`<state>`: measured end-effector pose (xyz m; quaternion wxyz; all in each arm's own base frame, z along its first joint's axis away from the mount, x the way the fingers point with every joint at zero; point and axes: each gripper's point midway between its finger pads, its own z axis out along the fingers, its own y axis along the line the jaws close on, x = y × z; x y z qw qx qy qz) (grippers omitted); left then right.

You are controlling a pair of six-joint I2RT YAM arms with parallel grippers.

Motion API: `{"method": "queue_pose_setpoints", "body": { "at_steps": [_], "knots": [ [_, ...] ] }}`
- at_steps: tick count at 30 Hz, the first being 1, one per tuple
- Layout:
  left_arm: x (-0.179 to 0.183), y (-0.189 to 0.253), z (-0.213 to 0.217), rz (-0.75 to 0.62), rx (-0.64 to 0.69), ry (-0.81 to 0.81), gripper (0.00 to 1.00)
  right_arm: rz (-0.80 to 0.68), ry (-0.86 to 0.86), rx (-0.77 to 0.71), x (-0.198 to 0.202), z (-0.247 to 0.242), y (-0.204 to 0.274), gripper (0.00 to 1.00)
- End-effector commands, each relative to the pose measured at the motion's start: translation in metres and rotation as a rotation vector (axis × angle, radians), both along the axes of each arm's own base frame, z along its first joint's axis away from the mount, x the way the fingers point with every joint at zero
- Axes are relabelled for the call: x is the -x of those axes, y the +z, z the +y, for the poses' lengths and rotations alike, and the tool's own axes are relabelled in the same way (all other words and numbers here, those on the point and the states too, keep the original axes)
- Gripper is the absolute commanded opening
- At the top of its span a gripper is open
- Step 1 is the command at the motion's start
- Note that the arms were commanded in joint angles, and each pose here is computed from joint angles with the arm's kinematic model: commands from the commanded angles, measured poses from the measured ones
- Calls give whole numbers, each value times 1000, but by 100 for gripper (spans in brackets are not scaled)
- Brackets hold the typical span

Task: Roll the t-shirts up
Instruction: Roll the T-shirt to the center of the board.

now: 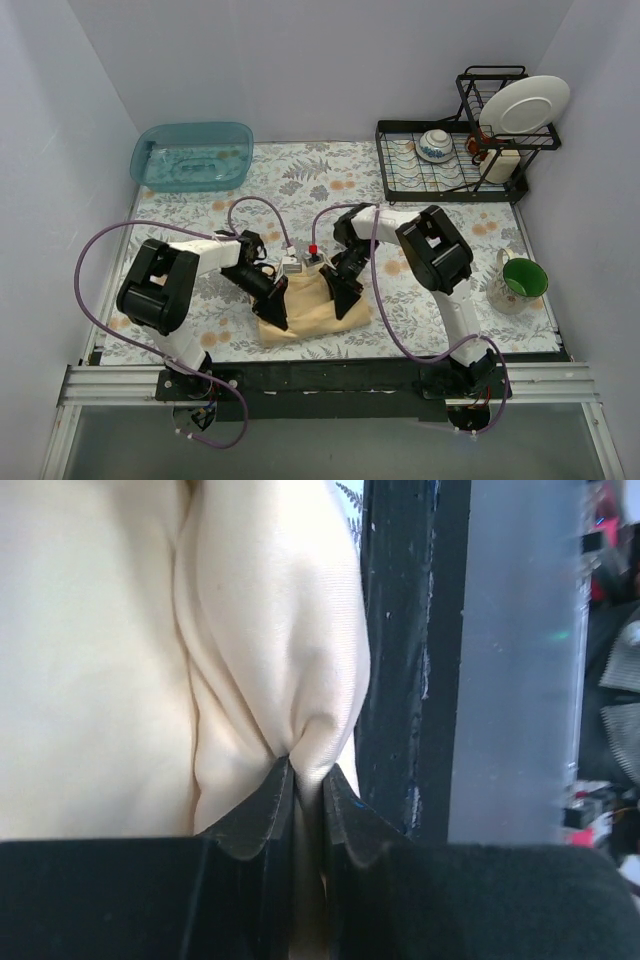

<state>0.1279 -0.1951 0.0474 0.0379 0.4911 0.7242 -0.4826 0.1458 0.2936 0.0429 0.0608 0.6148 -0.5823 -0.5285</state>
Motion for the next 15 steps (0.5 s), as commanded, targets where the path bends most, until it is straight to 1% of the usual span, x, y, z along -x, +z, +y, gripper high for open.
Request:
{"method": "queue_pose_setpoints", "body": {
  "at_steps": [1,2,4,6,7,8,10,12,13,15],
  "knots": [
    [26,-23,52,164,-270,16,0,-25,36,158,-16,-35,-24,1],
    [23,-24,53,162,-277,21,0,-22,19,158,-21,-34,-24,1],
    [18,-28,57,175,-285,54,3,28,-17,194,-24,-31,-31,1],
    [6,-29,60,173,-291,87,10,50,-40,203,-29,-28,-36,1],
    [-2,-28,63,178,-286,126,16,59,-49,211,-30,-27,-37,1],
    [-8,-25,64,178,-279,149,20,67,-58,215,-31,-27,-38,1],
    [-28,-10,65,143,-251,202,34,99,-88,236,-34,-26,-40,1],
    [-44,5,65,58,-228,211,40,142,-125,255,-37,-27,-44,1],
    [-52,19,64,-25,-206,216,45,146,-138,258,-41,-26,-45,1],
    [-67,36,60,-167,-157,232,50,155,-153,265,-44,-26,-47,1]
  ]
}}
